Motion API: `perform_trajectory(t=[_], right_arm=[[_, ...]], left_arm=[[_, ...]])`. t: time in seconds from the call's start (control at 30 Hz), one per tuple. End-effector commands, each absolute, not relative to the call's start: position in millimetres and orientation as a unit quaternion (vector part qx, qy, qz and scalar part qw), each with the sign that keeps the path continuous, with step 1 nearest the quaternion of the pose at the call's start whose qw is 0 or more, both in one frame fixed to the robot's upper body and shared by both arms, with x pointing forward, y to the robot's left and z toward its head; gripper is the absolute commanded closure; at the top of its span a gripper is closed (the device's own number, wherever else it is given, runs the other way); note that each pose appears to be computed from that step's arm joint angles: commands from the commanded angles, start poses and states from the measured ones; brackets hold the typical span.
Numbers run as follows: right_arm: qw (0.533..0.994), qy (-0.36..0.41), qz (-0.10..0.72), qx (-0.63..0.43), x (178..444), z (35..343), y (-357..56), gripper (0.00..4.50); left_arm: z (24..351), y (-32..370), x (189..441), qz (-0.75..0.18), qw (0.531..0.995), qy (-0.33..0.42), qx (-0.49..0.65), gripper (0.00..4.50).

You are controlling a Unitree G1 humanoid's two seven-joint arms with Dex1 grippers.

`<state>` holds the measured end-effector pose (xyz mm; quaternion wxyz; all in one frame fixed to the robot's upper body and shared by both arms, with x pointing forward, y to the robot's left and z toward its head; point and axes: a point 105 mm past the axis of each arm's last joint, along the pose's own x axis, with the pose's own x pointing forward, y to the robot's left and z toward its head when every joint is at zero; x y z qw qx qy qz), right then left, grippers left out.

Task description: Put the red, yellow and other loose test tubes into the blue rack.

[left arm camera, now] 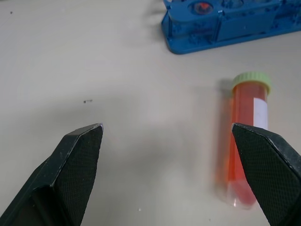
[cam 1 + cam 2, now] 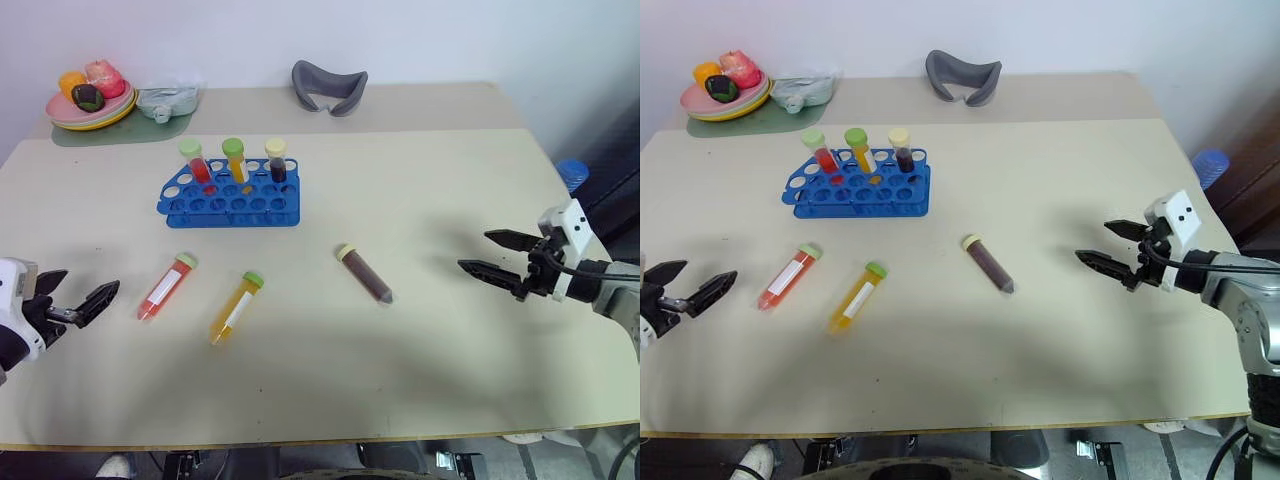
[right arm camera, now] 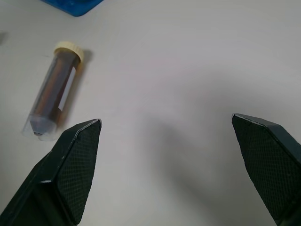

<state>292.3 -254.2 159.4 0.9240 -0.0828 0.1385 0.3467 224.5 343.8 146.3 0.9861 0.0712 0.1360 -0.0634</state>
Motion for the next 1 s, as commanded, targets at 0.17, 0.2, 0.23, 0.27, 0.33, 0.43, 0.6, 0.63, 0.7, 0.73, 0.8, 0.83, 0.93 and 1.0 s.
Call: perform_trajectory(t=[0.17, 0.2, 0.23, 0.27, 0.33, 0.43, 0.6, 0.63, 0.7, 0.73, 0.8, 0.83, 0.93, 1.0], right_arm=[[0.924, 0.12, 0.349, -0.096, 303.6, 167.7, -250.9, 0.0], [0.924, 0.119, 0.35, -0.097, 305.0, 168.5, -250.0, 0.0], [0.925, 0.117, 0.349, -0.1, 306.7, 171.0, -247.9, 0.0], [0.925, 0.115, 0.348, -0.103, 307.7, 172.9, -246.1, 0.0], [0.924, 0.111, 0.35, -0.105, 309.2, 178.4, -239.7, 0.0], [0.917, 0.112, 0.365, -0.117, 307.6, 184.9, -220.1, 0.0], [0.909, 0.104, 0.367, -0.166, 304.4, 200.2, -187.7, 0.0], [0.91, 0.099, 0.369, -0.163, 302.4, 205.6, -181.7, 0.0], [0.91, 0.095, 0.372, -0.159, 298.3, 213.2, -169.4, 0.0], [0.909, 0.095, 0.37, -0.165, 296.4, 215.2, -163.7, 0.0], [0.907, 0.113, 0.367, -0.172, 291.8, 214.0, -151.3, 0.0], [0.907, 0.126, 0.362, -0.176, 290.3, 211.6, -145.1, 0.0], [0.906, 0.188, 0.343, -0.16, 289.2, 197.9, -127.8, 0.0], [0.909, 0.222, 0.317, -0.156, 294.1, 186.6, -119.1, 0.0]], left_arm=[[158.5, 349.9, 217.3, -0.033, 0.991, 0.105, 0.081, 0.03], [159.4, 350.0, 217.5, -0.032, 0.991, 0.102, 0.08, 0.03], [160.8, 349.1, 218.2, -0.033, 0.992, 0.098, 0.078, 0.03], [161.8, 348.9, 218.6, -0.034, 0.992, 0.095, 0.077, 0.03], [163.3, 346.4, 220.6, -0.04, 0.992, 0.092, 0.076, 0.03], [164.6, 335.4, 225.8, -0.064, 0.991, 0.086, 0.075, 0.03], [170.0, 291.8, 249.0, -0.148, 0.987, 0.046, 0.041, 0.03], [170.3, 278.5, 254.6, -0.175, 0.983, 0.041, 0.036, 0.03], [169.9, 254.5, 263.7, -0.223, 0.974, 0.035, 0.029, 0.03], [169.7, 245.0, 267.0, -0.242, 0.969, 0.032, 0.026, 0.03], [168.8, 228.1, 273.6, -0.277, 0.96, 0.028, 0.021, 0.03], [167.6, 219.2, 275.7, -0.296, 0.955, 0.027, 0.021, 0.03], [162.2, 195.1, 274.2, -0.356, 0.933, 0.032, 0.033, 0.03], [160.0, 180.8, 271.2, -0.39, 0.92, 0.032, 0.041, 0.03]])
